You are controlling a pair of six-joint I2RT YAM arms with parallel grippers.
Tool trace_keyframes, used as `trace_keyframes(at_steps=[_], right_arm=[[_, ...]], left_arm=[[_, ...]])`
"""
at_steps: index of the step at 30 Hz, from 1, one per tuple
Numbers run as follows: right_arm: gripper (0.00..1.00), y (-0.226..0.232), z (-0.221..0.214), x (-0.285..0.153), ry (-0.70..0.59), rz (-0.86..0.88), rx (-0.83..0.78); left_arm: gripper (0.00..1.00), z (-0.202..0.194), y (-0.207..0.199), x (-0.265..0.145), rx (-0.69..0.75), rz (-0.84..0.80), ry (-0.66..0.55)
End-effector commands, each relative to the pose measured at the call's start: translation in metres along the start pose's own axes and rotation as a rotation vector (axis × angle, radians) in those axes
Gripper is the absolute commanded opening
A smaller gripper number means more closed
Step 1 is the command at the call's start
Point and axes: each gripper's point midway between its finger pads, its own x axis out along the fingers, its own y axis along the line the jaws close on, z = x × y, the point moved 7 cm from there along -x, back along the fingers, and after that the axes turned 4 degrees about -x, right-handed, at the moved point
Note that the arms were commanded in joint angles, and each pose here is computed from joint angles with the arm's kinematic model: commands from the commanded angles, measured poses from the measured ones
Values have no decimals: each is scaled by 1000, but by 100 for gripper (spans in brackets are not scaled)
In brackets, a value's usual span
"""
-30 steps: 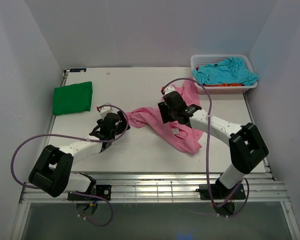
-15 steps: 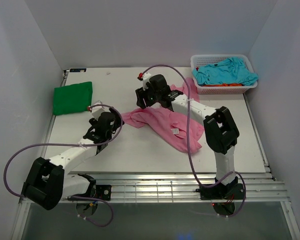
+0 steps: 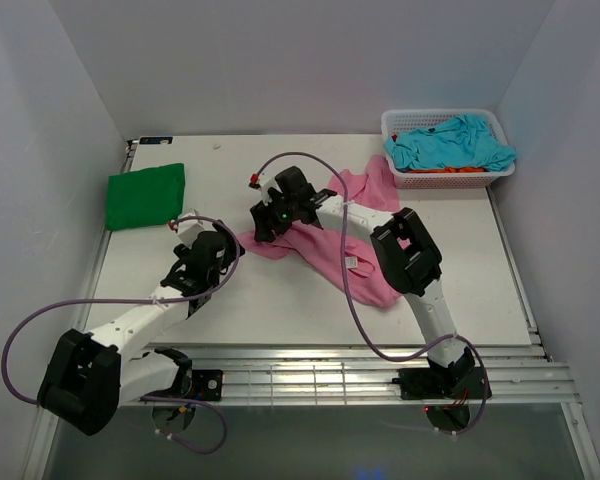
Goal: Fold and stack the t-shirts
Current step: Flatten the tshirt out
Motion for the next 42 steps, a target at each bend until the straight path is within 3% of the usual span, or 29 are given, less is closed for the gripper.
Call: trace_keyframes(at_steps=[1, 3, 4, 8, 10, 11, 18, 19, 21, 25, 42], right_arm=[[62, 19, 21, 2, -25, 46, -91], [59, 20, 16, 5, 6, 14, -103], [49, 20, 12, 6, 25, -1, -120], [29, 16, -8, 8, 107, -82, -128], [10, 13, -13, 10, 137, -123, -130], [8, 12, -16, 10, 151, -135, -134], [10, 34, 25, -3, 81, -147, -186], [17, 40, 31, -4, 75, -151, -200], [42, 45, 38, -4, 73, -144, -221], [58, 50, 43, -3, 75, -170, -262], [59, 31, -22, 28, 279, -219, -259]], left_arm=[[95, 1, 6, -4, -14, 14, -9], [95, 0, 7, -4, -17, 12, -6], [95, -1, 8, -5, -16, 13, -4], [95, 0, 10, -7, -19, 18, -9], [95, 2, 11, -8, -19, 21, -15], [95, 4, 10, -10, -25, 18, -23], [95, 14, 12, -20, -30, 19, -54], [95, 15, 13, -20, -31, 18, -54], [95, 16, 13, -23, -35, 15, -60], [95, 16, 15, -26, -46, 1, -64], [95, 30, 18, -39, -52, 0, -117]])
